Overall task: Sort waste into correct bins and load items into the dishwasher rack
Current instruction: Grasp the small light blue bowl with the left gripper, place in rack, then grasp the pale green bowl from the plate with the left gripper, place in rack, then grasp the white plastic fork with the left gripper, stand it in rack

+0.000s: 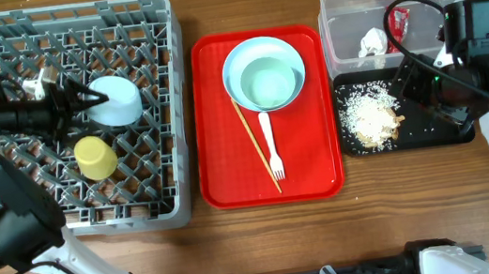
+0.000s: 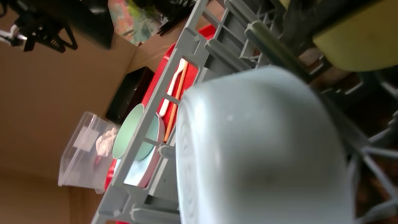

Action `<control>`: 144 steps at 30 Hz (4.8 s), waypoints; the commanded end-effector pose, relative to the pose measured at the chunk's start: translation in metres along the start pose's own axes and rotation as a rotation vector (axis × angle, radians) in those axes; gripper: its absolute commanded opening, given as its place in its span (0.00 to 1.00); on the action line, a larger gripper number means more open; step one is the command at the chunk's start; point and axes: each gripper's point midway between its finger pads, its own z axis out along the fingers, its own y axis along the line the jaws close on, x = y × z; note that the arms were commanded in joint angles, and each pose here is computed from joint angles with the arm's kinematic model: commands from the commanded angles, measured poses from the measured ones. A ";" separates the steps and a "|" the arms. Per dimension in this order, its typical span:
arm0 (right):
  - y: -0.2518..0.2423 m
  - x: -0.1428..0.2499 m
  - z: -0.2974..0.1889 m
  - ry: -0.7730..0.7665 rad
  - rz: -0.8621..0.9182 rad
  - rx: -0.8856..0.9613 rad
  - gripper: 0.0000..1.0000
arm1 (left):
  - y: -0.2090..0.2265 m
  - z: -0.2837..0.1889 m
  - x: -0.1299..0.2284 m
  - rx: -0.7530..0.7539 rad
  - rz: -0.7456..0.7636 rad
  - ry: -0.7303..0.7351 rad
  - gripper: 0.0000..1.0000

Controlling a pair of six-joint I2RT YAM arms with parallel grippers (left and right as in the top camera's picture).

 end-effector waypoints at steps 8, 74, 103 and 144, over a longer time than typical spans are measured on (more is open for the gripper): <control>-0.002 -0.003 0.002 -0.006 0.012 0.018 0.77 | -0.110 -0.011 0.020 -0.082 0.462 -0.154 1.00; -0.006 0.004 0.002 0.026 0.013 0.034 0.84 | -0.028 -0.105 -0.106 0.357 0.290 -0.513 1.00; -0.034 -0.014 0.025 0.068 0.011 0.069 1.00 | -0.088 0.316 0.190 -0.747 0.468 0.143 0.75; -0.036 -0.009 0.024 0.091 0.012 0.079 0.99 | -0.123 0.080 0.047 -0.819 0.577 -0.358 0.04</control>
